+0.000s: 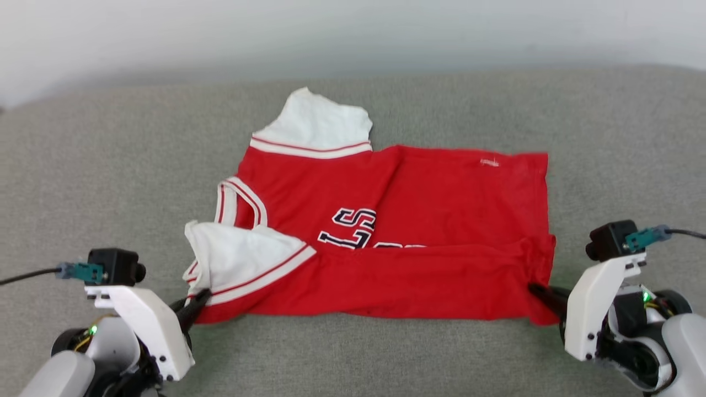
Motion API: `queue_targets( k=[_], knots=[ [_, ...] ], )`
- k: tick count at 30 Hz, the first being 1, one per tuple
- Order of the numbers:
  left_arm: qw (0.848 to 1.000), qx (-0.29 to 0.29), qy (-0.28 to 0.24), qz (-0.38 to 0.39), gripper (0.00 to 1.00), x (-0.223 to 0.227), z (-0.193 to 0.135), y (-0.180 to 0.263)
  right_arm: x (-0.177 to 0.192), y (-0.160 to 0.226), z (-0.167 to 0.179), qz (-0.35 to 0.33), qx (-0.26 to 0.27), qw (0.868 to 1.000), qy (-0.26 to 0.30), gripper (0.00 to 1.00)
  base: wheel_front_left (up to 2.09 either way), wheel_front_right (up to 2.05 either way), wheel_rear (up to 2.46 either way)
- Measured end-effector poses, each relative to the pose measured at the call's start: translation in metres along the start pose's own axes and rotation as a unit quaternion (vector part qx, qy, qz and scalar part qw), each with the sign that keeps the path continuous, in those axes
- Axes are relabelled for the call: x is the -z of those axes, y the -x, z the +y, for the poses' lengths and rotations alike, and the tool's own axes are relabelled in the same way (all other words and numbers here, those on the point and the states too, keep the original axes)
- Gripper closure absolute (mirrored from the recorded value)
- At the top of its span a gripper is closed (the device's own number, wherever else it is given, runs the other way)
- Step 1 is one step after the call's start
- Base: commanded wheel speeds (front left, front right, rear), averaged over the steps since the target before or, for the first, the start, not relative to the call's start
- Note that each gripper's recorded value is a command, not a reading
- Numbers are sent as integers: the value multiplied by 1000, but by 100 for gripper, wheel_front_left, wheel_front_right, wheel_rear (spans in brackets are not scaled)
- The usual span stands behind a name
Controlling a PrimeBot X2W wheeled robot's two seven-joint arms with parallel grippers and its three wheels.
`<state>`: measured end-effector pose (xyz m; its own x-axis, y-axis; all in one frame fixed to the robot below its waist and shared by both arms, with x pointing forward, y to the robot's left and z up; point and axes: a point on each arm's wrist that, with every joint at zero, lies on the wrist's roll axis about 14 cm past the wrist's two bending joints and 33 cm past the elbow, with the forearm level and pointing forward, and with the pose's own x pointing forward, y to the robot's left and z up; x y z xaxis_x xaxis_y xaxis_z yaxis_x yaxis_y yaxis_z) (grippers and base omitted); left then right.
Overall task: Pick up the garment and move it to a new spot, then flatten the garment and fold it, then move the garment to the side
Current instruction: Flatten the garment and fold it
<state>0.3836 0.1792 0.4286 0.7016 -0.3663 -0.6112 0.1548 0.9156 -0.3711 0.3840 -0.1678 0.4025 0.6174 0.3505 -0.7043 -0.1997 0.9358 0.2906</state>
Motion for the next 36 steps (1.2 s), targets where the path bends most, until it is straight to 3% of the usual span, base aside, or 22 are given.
queue_targets(
  k=[10, 18, 19, 21, 22, 23, 24, 28, 36],
  knots=[
    [1000, -14, 9, -13, 100, 24, -6, 48, 19, 41, 12, -25, -6, 1000, 6, 100, 0, 0, 0],
    [999, -24, 45, 12, 100, 61, -5, 65, 58, 52, -3, -5, 15, 999, -37, 100, 0, 0, 0],
    [998, -28, 48, 9, 100, 62, -4, 64, 62, 51, -3, -2, 16, 999, -43, 79, 0, 0, 0],
    [998, -35, 50, 0, 100, 61, -2, 61, 65, 49, -3, -9, 16, 999, -50, 0, 0, 0, 0],
    [998, -35, 51, 0, 67, 62, -2, 59, 65, 48, -3, -15, 18, 999, -49, 0, 0, 0, 0],
    [998, -33, 52, -3, 11, 62, -4, 57, 63, 48, -3, -26, 21, 998, -46, 0, 0, 0, 0],
    [998, -33, 50, -11, 0, 58, -4, 55, 57, 49, -4, -45, 25, 998, -39, 0, 0, 0, 0],
    [996, -41, 33, -68, 0, 30, -3, 49, 28, 57, -8, -136, 45, 990, -10, 0, 0, 0, 0],
    [979, -53, -24, -198, 0, -39, -15, 39, -21, 89, -19, -292, 96, 951, 29, 0, 0, 0, 0]
  ],
)
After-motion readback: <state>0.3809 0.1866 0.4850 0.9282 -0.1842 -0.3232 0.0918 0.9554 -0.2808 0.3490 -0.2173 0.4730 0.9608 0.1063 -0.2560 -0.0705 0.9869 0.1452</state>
